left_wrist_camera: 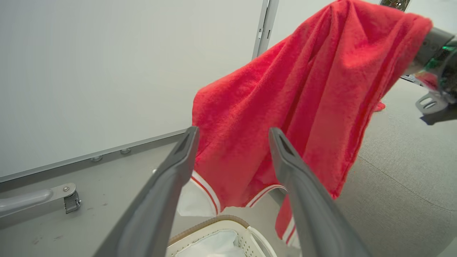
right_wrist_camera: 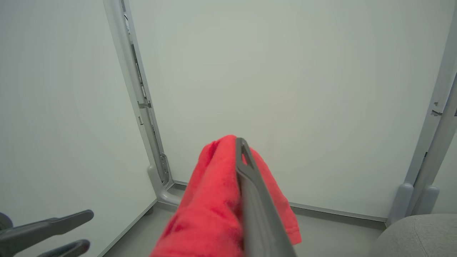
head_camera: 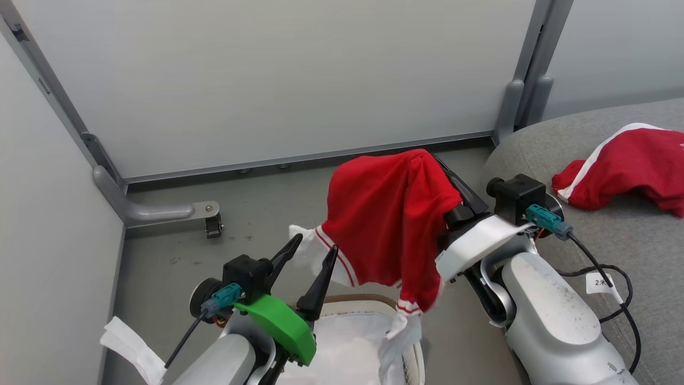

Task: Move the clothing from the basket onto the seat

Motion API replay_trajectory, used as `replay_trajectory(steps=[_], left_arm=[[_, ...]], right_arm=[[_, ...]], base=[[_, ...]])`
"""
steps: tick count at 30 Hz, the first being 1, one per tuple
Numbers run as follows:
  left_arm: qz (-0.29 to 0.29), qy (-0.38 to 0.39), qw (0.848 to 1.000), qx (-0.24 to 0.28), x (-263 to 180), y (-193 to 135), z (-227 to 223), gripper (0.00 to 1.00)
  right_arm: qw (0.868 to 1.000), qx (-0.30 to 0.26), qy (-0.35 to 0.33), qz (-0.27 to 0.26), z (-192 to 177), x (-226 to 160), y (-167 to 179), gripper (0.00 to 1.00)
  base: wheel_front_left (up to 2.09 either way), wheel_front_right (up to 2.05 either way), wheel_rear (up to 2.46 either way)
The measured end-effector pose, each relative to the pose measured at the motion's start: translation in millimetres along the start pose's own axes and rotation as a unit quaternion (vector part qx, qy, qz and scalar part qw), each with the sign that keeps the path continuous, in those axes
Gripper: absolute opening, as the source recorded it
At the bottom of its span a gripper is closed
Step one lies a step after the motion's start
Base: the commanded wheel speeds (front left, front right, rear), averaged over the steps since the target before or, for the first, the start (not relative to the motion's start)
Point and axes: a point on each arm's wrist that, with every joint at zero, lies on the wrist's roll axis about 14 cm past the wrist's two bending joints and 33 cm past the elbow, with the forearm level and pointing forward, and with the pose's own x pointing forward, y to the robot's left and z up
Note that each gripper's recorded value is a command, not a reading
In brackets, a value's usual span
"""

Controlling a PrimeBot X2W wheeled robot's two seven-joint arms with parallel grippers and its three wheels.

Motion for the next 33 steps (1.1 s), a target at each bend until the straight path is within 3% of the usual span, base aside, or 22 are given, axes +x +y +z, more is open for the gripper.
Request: replay_trajectory(steps=[9, 19, 33], left_arm=[[-0.002, -0.013, 1.000, -0.012, -0.7, -9.4, 0.0, 1.00], [-0.068, -0.012, 0.997, -0.032, 22.8, -52.8, -5.3, 1.00], [-0.204, 0.028, 0.978, -0.025, 65.3, -122.0, -35.4, 1.00]], right_arm=[[1.000, -0.011, 0.000, -0.029, 1.8, -6.1, -19.9, 0.00], [0.992, -0.059, 0.000, -0.113, 13.9, -35.6, -79.4, 0.00], [0.949, -0.112, 0.001, -0.293, 40.0, -129.4, -183.5, 0.00]], base=[[0.00, 0.00, 0.00], [0.00, 0.00, 0.00], [0.00, 0.00, 0.00]])
